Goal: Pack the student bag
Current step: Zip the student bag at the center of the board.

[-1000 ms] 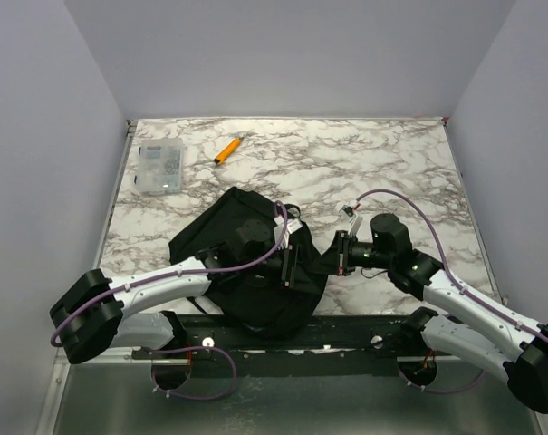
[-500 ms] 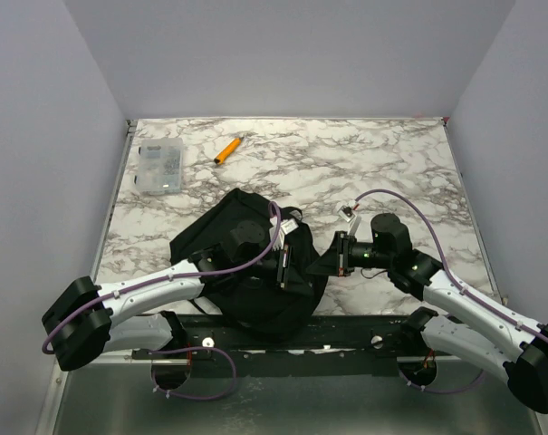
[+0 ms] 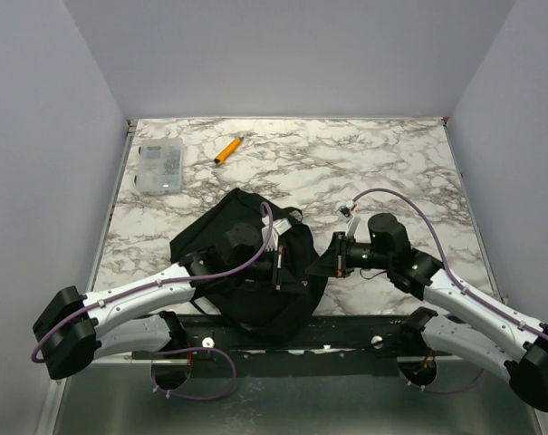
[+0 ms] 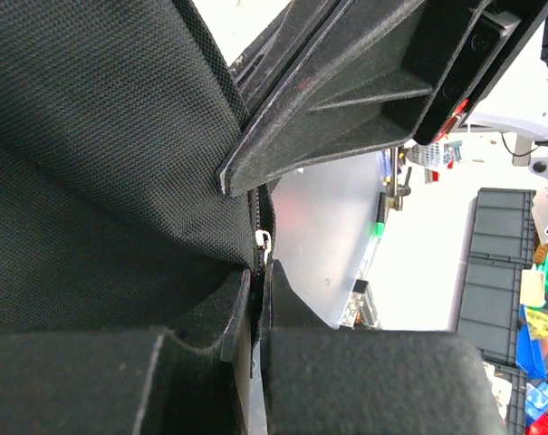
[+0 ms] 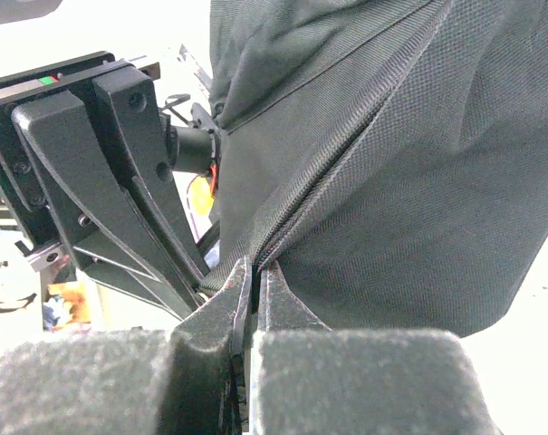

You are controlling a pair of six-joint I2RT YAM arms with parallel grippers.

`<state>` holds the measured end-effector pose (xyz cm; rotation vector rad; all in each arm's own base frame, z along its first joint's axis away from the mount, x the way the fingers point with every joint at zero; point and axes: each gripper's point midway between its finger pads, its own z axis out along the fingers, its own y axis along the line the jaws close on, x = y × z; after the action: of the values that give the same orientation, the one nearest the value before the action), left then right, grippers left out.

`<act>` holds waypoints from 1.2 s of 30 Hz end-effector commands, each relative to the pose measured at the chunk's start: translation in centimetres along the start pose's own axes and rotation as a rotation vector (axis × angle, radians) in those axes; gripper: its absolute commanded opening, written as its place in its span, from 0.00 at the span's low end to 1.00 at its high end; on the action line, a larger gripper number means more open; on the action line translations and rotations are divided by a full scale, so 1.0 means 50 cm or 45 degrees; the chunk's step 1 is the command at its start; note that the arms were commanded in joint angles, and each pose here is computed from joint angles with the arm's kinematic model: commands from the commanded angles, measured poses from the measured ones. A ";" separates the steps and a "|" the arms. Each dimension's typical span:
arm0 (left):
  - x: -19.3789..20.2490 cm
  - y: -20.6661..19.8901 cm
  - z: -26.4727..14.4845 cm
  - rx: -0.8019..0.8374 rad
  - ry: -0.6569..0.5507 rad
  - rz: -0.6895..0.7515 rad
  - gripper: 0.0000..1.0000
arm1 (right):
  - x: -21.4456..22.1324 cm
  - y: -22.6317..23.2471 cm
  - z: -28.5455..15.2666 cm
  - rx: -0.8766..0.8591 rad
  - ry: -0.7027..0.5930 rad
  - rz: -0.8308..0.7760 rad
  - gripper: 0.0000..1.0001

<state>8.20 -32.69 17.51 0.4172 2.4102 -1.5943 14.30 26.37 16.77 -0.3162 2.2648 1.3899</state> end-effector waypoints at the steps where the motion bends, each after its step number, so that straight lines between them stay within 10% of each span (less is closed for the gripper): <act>1: 0.024 -0.004 -0.019 -0.003 0.055 0.030 0.00 | -0.034 -0.053 -0.006 0.185 -0.091 -0.102 0.00; 21: 0.066 -0.009 0.002 0.068 0.237 -0.046 0.17 | -0.039 -0.071 -0.002 0.227 -0.073 -0.199 0.00; 31: 0.060 0.005 0.011 0.034 0.201 -0.031 0.01 | -0.037 -0.067 -0.001 0.212 -0.070 -0.191 0.00; 36: 0.043 0.004 0.030 0.017 0.201 -0.043 0.28 | -0.041 -0.058 -0.003 0.201 -0.071 -0.192 0.00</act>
<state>5.83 -33.02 16.19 0.5208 2.5211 -1.6650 15.95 24.72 13.98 -0.3889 2.3026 1.1525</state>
